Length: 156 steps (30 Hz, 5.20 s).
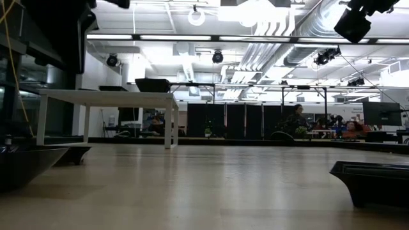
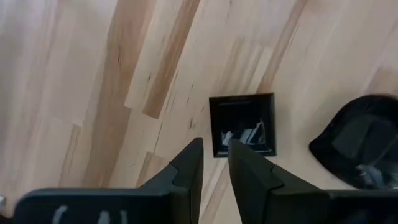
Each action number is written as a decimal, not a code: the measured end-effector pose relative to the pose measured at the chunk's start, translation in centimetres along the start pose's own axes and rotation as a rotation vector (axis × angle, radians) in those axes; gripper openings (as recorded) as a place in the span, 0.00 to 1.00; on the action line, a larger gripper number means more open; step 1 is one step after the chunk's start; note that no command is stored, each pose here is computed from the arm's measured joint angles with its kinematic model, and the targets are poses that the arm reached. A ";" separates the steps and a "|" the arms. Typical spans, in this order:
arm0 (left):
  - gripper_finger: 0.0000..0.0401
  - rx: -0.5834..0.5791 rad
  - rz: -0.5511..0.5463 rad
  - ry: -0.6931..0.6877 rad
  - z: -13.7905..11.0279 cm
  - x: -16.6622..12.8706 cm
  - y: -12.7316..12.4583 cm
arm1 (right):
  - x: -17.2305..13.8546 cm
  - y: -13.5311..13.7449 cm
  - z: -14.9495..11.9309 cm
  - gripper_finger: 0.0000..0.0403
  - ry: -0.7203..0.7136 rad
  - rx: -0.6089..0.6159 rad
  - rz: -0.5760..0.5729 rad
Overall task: Pick & Place Mini shaped plates
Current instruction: Stack the black square plate on top of the black square plate on the shelf
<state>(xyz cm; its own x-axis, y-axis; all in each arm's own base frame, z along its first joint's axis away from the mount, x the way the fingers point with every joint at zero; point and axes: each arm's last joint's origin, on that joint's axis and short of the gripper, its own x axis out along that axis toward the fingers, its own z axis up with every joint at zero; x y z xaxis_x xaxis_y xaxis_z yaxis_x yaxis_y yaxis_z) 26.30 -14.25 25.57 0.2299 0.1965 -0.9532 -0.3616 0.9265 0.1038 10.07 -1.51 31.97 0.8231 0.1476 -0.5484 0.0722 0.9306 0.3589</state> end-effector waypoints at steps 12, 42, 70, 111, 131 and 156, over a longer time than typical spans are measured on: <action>0.18 0.111 0.038 0.080 -0.6 3.1 -0.8 | 0.0 0.0 -0.1 0.56 0.009 -0.020 -0.002; 0.18 -0.007 -0.155 0.102 -4.2 7.8 1.8 | 0.0 0.0 -0.1 0.56 0.015 -0.018 -0.007; 0.18 0.068 -0.258 0.104 -1.8 8.8 3.1 | 0.0 0.0 -0.1 0.56 0.015 -0.016 -0.008; 0.18 0.022 -0.236 0.125 -1.8 9.4 3.0 | 0.0 0.0 -0.1 0.56 0.015 -0.020 -0.008; 0.18 0.014 -0.225 0.142 -1.9 9.9 2.9 | 0.0 0.0 -0.1 0.56 0.015 -0.020 -0.008; 0.00 -0.012 -0.258 0.154 -1.7 9.4 2.8 | 0.0 0.0 -0.1 0.56 0.015 -0.020 -0.008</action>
<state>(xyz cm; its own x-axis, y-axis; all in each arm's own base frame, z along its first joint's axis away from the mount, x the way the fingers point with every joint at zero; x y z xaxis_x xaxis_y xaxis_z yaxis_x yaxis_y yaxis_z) 25.91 -10.41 16.40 0.1760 -0.0967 -0.9796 -0.3195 0.9357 -0.1497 9.99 -1.51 31.86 0.8143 0.1452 -0.5620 0.0670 0.9382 0.3396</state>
